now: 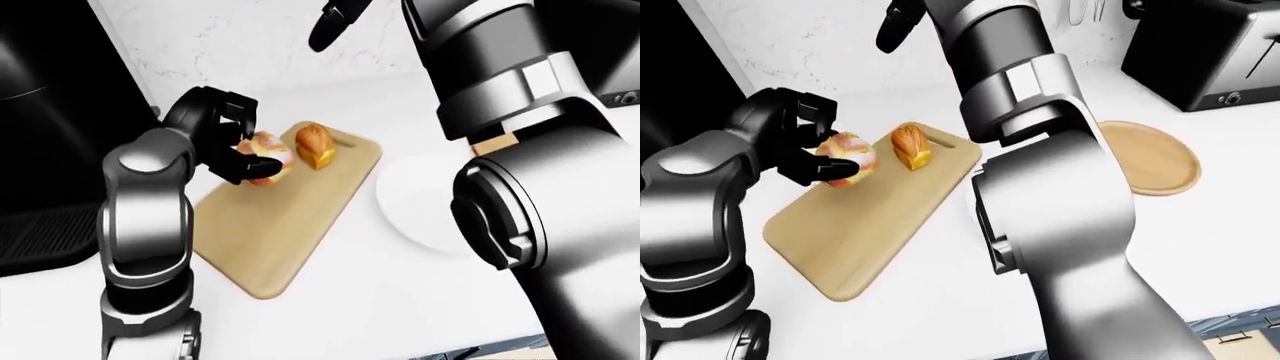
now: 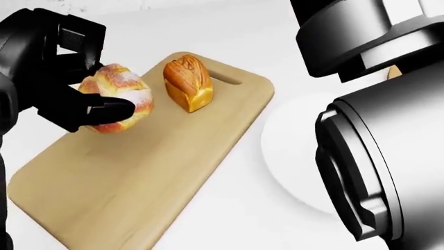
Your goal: Place all breads on the cutting board.
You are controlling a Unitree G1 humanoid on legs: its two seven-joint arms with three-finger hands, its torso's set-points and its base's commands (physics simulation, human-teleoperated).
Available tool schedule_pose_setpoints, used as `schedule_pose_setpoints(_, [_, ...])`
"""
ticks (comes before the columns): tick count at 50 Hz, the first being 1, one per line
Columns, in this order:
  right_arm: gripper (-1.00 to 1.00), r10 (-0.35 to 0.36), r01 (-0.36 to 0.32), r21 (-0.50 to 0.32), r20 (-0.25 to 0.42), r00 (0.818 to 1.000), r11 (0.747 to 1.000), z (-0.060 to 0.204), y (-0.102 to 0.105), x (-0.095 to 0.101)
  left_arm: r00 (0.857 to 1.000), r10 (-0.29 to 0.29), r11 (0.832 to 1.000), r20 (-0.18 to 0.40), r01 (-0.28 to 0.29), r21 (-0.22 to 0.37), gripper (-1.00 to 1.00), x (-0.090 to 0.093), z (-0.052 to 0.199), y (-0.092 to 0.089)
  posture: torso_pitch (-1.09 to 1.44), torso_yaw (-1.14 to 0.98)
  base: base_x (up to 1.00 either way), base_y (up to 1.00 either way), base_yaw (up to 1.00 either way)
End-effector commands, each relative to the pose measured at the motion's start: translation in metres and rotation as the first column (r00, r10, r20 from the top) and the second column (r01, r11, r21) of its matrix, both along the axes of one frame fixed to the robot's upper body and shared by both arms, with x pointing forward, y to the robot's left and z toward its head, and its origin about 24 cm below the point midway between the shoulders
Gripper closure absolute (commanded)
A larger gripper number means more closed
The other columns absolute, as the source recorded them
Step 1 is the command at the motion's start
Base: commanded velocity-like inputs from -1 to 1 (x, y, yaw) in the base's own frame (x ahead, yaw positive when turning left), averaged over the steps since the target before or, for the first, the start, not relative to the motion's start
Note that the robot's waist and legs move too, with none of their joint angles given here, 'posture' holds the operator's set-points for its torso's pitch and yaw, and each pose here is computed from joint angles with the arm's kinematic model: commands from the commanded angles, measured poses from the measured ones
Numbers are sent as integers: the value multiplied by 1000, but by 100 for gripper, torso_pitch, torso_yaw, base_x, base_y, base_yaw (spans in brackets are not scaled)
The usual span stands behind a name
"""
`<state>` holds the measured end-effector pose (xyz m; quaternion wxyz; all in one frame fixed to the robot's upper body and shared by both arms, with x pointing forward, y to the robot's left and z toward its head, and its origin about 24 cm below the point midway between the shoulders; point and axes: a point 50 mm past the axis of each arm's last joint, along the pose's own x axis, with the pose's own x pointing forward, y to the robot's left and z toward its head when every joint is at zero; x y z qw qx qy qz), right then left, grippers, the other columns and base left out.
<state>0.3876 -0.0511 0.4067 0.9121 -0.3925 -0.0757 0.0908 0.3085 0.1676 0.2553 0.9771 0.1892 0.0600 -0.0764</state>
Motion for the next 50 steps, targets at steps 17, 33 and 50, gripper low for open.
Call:
schedule_pose_setpoints(17, [-100, 7, -6, -14, 99, 995, 1000, 24, 0, -11, 989, -136, 988, -55, 139, 65, 100, -19, 44, -2, 0, 0, 0, 0, 0])
schedule_pose_setpoints(33, [-100, 4, -3, -9, 97, 995, 1000, 22, -1, -10, 990, -132, 985, -52, 137, 104, 100, -20, 14, -4, 0, 0, 0, 0, 0])
schedule_pose_setpoints(50, [-100, 10, -10, -8, 93, 996, 1000, 20, 1, -9, 990, -123, 985, -71, 131, 112, -32, -17, 2, -1, 0, 0, 0, 0, 0])
